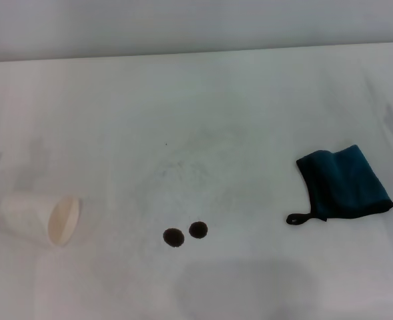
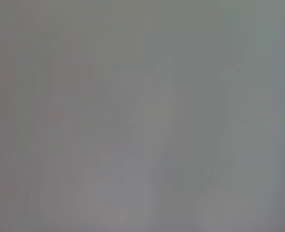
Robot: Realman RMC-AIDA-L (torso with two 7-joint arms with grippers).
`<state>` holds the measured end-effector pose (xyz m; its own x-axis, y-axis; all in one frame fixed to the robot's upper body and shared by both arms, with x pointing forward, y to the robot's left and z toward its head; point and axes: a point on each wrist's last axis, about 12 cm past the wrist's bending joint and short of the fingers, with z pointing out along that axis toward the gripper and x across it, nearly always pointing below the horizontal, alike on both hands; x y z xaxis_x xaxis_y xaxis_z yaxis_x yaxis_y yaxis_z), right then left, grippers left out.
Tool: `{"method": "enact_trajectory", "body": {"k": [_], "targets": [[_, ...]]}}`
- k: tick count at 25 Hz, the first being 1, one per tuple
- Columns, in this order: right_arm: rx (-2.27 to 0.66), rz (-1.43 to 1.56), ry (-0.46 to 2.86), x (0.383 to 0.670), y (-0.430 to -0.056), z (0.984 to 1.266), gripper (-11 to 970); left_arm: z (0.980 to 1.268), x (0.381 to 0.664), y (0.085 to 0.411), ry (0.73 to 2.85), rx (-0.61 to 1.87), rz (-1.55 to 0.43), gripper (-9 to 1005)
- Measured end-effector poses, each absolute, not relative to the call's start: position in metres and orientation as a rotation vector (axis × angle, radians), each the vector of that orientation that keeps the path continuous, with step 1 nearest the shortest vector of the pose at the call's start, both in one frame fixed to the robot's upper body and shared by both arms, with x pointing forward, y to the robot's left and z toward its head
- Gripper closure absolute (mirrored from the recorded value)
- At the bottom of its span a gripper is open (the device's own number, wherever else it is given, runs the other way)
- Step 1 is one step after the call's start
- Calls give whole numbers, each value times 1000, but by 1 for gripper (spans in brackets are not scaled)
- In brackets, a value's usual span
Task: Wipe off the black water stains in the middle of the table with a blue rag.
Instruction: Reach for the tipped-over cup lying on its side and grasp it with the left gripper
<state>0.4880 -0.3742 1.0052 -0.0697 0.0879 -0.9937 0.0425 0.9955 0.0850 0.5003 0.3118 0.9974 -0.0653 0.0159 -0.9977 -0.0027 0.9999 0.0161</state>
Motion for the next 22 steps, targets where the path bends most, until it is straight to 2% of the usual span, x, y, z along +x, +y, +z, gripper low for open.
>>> {"method": "enact_trajectory", "body": {"k": [22], "targets": [[105, 50, 1630, 491, -372, 1007, 98, 993, 501, 316, 1678, -11, 31, 123]]}}
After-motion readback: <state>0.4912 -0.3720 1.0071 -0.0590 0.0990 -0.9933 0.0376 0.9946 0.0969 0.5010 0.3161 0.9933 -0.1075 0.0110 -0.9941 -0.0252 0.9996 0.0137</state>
